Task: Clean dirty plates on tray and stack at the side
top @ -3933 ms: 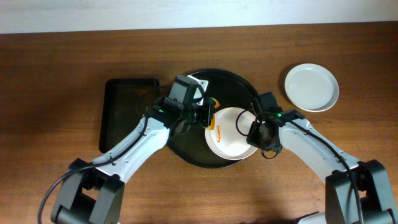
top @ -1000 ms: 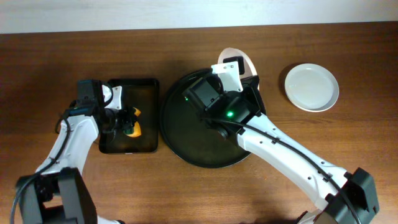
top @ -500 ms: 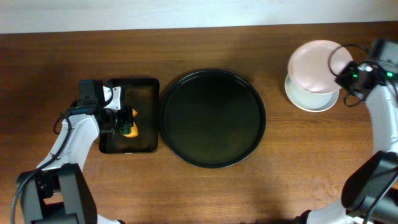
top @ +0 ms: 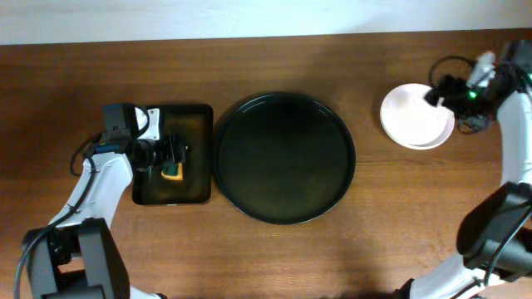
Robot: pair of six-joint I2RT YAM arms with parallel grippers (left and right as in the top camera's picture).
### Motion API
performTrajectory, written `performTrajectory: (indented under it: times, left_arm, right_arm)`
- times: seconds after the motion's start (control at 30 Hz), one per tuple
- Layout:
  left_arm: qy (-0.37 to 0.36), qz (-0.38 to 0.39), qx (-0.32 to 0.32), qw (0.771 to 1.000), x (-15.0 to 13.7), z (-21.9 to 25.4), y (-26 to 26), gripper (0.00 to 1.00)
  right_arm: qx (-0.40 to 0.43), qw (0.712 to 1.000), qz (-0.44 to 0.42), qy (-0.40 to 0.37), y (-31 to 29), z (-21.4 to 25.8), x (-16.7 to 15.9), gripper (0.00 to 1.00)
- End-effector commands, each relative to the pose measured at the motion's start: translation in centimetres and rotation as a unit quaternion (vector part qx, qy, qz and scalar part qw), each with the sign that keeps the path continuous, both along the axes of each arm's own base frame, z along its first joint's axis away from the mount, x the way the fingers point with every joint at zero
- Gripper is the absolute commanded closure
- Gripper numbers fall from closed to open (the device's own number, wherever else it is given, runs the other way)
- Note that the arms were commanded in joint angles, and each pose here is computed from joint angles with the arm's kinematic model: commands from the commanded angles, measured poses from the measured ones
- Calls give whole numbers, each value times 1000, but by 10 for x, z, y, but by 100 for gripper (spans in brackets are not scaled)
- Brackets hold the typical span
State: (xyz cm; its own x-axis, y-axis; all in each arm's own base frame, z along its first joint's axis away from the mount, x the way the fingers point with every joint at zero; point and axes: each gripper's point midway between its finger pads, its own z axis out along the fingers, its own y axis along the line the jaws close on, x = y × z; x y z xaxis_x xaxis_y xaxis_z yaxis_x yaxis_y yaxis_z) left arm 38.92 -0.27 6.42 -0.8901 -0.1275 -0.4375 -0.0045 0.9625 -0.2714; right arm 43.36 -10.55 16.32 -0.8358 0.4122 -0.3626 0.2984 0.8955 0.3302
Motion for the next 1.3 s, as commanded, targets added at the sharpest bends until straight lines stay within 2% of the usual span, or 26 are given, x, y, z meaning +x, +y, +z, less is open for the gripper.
performTrajectory:
  times: [0.0, 0.17, 0.23, 0.33, 0.57, 0.67, 0.73, 0.83, 0.9, 1.0, 1.03, 1.13, 1.2, 1.27]
  left_arm:
    - [-12, -1, 7, 1000, 4, 1, 3, 1]
    - [-11, -1, 7, 1000, 4, 1, 3, 1]
    - [-11, -1, 7, 1000, 4, 1, 3, 1]
    - [-11, -1, 7, 1000, 4, 1, 3, 1]
    - [-11, -1, 7, 1000, 4, 1, 3, 1]
    - [-11, -1, 7, 1000, 4, 1, 3, 1]
    - [-11, -1, 7, 1000, 4, 1, 3, 1]
    - [-11, -1, 7, 1000, 4, 1, 3, 1]
    - [-11, -1, 7, 1000, 4, 1, 3, 1]
    - [-11, -1, 7, 1000, 4, 1, 3, 1]
    - [-11, -1, 7, 1000, 4, 1, 3, 1]
    - [-11, -1, 7, 1000, 4, 1, 3, 1]
    - [-11, -1, 7, 1000, 4, 1, 3, 1]
    - [-11, -1, 7, 1000, 4, 1, 3, 1]
  right_arm:
    - [-14, 984, 171, -42, 97, 27, 11, 1]
    - [-8, 955, 294, -42, 209, 26, -1, 1]
    - [-7, 948, 316, -42, 229, 26, -7, 1]
    - [-6, 942, 332, -42, 243, 26, -11, 1]
    - [-20, 946, 323, -34, 235, 17, -11, 2]
    - [-39, 942, 326, -75, 238, 51, -21, 2]
    - [-99, 935, 305, -149, 226, 114, -39, 1]
    - [-120, 918, 284, -250, 214, 192, -81, 1]
    - [-149, 894, 245, -343, 192, 258, -134, 1]
    - [-191, 862, 175, -435, 155, 307, -205, 1]
    - [-198, 843, 147, -478, 142, 316, -237, 1]
    - [-211, 810, 104, -537, 126, 300, -273, 1]
    - [-217, 782, 78, -579, 121, 265, -281, 1]
    - [-216, 752, 62, -619, 122, 236, -275, 1]
